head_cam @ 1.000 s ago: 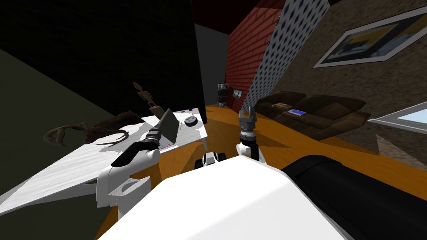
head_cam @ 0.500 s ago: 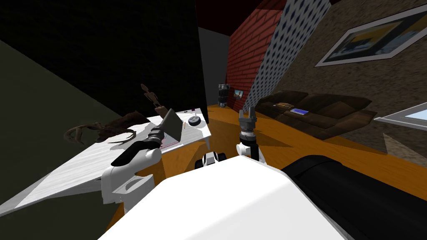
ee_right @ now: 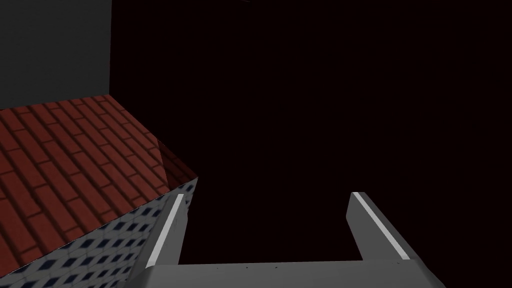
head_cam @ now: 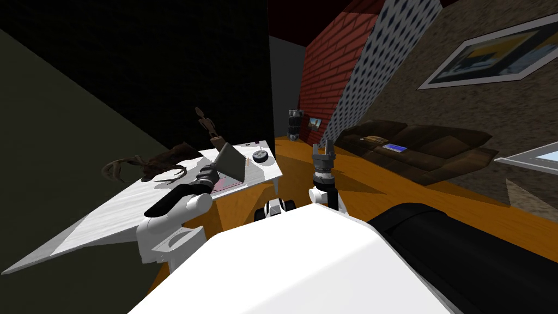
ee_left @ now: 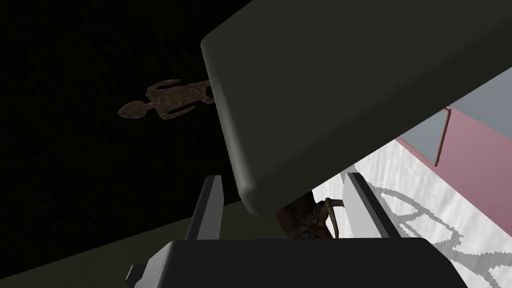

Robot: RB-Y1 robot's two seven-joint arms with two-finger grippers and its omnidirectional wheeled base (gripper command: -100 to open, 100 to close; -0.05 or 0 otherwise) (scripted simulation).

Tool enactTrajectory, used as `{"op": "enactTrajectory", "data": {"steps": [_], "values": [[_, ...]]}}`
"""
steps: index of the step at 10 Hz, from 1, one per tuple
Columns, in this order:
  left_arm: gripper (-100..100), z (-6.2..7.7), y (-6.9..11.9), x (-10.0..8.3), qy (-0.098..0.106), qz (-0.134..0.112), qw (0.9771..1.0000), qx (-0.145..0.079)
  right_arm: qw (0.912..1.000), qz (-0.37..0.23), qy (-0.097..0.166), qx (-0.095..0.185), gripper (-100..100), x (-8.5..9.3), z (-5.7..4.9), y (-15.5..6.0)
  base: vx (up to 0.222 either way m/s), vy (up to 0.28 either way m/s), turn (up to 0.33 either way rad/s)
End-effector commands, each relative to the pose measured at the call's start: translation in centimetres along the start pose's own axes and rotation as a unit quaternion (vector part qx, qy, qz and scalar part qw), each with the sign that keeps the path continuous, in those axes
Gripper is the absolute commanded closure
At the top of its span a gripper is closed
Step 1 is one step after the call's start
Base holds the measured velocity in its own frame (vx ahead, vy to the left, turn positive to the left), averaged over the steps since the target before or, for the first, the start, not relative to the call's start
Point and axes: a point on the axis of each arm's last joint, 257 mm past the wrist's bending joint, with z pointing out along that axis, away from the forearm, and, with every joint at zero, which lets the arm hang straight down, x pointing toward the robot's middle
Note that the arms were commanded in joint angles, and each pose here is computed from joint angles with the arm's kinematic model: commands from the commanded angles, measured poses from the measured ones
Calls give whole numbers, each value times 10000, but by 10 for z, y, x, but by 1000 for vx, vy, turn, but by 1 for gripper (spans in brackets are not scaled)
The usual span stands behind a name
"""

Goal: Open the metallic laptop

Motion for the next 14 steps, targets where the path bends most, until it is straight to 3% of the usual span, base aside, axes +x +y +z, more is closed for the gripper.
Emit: {"op": "enactTrajectory", "data": {"steps": [1,3,5,7,9,10,12,13,14], "values": [[100,10,7,10,156,-400,9991,-14,10000,1,0,0,0,0,0,0,-29,91,65],[100,20,15,21,304,-785,9964,-30,10000,1,0,0,0,0,0,0,-61,116,30],[100,29,22,31,442,-1177,9921,-49,10000,1,0,0,0,0,0,0,-36,108,31],[100,37,29,41,569,-1574,9859,-75,10000,1,0,0,0,0,0,0,-38,103,33],[100,45,37,51,685,-1976,9778,-107,10000,1,0,0,0,0,0,0,-42,89,32],[100,43,37,47,649,-1831,9809,-130,10000,1,-1,0,0,0,0,0,-15,35,3],[100,55,46,63,824,-2232,9712,-128,10000,1,-1,0,0,0,0,0,-33,69,6],[100,57,49,63,813,-2242,9711,-136,10000,1,0,-1,0,0,0,0,-36,74,-22],[100,62,53,70,884,-2432,9659,-126,10000,1,-1,0,0,0,0,0,-23,73,2]]}}
